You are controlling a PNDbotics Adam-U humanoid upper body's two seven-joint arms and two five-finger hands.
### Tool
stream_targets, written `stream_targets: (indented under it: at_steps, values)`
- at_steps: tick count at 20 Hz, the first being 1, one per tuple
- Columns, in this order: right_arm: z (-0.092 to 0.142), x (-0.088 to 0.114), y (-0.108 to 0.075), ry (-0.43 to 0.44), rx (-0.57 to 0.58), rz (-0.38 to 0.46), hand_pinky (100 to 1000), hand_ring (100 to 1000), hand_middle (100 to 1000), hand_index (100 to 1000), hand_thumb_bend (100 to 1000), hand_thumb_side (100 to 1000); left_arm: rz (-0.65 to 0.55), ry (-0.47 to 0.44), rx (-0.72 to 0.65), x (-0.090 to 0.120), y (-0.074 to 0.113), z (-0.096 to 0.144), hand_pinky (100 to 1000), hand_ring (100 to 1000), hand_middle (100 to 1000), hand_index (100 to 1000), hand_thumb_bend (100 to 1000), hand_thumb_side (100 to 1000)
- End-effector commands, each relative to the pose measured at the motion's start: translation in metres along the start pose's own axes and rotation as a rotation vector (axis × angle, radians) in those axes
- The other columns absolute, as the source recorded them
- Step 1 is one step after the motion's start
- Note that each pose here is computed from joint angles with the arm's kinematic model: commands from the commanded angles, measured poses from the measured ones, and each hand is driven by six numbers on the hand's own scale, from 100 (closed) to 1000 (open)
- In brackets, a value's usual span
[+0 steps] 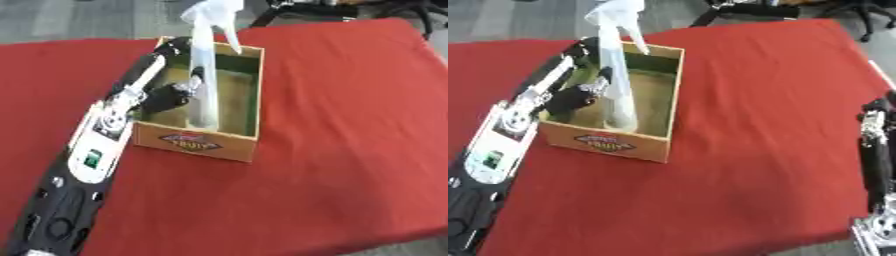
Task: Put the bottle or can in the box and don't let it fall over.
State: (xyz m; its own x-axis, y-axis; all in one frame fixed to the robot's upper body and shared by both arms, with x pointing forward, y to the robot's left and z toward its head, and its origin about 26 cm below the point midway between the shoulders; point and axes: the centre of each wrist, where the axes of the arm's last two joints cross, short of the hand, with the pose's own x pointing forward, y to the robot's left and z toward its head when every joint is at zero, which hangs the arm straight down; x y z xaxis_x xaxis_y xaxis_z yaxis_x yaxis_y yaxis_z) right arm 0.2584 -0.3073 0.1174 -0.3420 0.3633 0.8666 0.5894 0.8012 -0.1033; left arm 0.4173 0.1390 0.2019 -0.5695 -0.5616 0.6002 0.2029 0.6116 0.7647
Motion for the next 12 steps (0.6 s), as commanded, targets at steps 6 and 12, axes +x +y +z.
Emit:
stream_targets:
  at_steps: [6,12]
  values:
    - [-0.004,0.006,-0.007,-0.035,-0.006,0.006,916,705,657,881,100,784,-0.008,-0.005,0.019,0.002,0.018,0.012,944,1000,1000,907,100,621]
    - [-0.005,0.006,-0.009,-0.035,-0.022,0.012,915,705,656,881,100,782,-0.008,-0.013,0.061,0.000,0.029,0.033,939,1000,1000,906,100,623]
